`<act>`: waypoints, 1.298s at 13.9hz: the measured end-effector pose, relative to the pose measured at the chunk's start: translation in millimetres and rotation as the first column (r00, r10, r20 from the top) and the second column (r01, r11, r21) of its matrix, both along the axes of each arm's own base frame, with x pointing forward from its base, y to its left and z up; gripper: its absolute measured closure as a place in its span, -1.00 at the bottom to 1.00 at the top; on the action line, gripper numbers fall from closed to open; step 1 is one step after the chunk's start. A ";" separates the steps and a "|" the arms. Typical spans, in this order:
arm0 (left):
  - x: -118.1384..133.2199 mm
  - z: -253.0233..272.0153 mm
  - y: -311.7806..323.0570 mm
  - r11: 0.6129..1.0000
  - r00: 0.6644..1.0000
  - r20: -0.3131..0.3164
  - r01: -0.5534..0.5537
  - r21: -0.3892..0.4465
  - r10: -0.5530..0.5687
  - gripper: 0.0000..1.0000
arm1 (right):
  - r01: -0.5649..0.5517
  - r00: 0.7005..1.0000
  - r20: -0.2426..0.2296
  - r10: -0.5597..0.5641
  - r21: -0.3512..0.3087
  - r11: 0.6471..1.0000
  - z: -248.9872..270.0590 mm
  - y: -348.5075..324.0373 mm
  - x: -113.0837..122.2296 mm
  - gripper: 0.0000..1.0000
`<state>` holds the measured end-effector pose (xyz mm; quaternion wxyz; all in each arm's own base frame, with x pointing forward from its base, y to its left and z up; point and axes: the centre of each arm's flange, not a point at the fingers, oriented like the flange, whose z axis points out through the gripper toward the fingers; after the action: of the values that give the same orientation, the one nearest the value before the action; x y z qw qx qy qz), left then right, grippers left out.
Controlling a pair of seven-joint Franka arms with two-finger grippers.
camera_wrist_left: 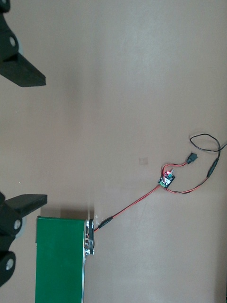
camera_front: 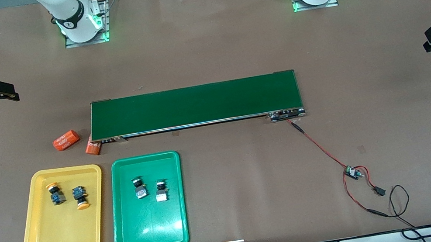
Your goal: Sort buttons by color to trays
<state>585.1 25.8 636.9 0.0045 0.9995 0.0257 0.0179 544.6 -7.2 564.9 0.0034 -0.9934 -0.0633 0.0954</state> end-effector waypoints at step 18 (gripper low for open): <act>-0.3 -0.2 6.8 1.000 1.000 0.000 -0.012 0.001 0.012 -1.00 | 0.142 0.990 0.014 -0.141 -0.045 0.989 -2.4 -7.1 -2.9 -1.00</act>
<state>584.8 32.6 636.6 0.0041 0.9993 0.0317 0.0180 541.7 -14.3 562.5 -0.0129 -0.9957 0.0096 0.0907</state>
